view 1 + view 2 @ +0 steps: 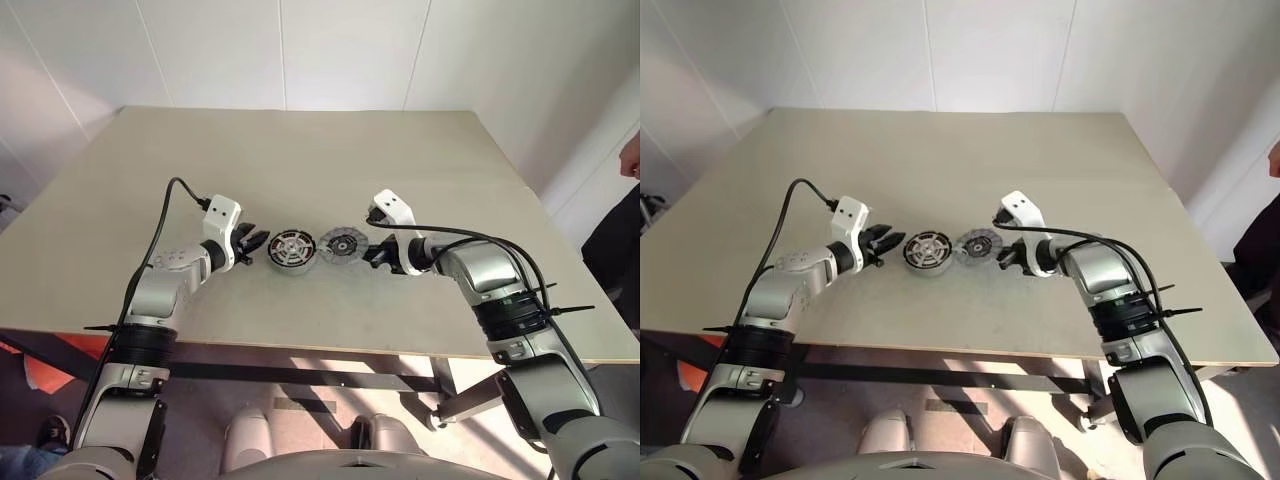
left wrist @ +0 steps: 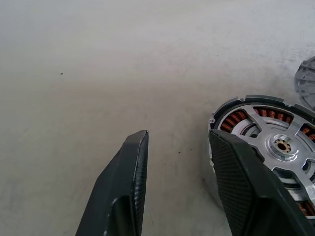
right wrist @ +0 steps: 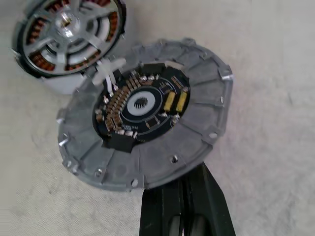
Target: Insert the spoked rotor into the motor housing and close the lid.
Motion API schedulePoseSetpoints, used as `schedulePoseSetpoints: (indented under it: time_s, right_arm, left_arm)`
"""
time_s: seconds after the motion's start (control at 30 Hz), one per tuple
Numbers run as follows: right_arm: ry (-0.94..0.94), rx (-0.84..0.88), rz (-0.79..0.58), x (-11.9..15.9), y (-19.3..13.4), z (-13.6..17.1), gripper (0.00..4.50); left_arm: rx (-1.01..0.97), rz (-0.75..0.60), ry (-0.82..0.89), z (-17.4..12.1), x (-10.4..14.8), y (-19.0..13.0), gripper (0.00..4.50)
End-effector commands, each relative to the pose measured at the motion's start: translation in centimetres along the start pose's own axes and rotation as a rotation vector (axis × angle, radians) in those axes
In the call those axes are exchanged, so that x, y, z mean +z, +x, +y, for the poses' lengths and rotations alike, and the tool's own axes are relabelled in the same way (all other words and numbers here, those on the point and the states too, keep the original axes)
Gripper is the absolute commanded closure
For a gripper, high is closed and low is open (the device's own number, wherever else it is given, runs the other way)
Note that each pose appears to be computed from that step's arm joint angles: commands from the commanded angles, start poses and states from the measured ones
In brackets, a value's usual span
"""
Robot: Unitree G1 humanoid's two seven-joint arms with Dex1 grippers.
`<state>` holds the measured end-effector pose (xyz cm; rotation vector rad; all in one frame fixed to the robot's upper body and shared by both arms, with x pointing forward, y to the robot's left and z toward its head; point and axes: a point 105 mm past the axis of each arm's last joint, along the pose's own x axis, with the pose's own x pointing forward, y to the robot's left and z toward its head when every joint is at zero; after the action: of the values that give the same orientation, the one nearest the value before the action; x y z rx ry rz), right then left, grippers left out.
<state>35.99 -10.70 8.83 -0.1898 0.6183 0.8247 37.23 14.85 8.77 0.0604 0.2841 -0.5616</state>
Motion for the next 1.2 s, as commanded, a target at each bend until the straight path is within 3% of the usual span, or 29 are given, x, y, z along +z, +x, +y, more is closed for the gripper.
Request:
schedulePoseSetpoints:
  time_s: [0.03, 0.47, 0.7, 1.2]
  right_arm:
    - [-0.038, 0.017, -0.123, 4.1, -1.0, 0.9, 4.48]
    - [-0.018, 0.193, -0.242, 9.4, -1.4, 6.0, 4.48]
    - [0.051, 0.221, -0.200, 8.1, 1.8, 7.7, 4.48]
    - [0.195, 0.194, -0.082, 3.8, 6.7, 7.4, 4.48]
  left_arm:
    - [0.004, -0.044, 0.031, 0.1, 1.5, -0.3, 2.44]
    - [0.016, -0.036, 0.028, 0.4, 1.4, -0.2, 2.44]
    - [0.045, -0.044, 0.033, 1.0, 1.6, -0.6, 2.44]
    - [0.071, -0.047, 0.035, 1.6, 1.9, -1.1, 2.44]
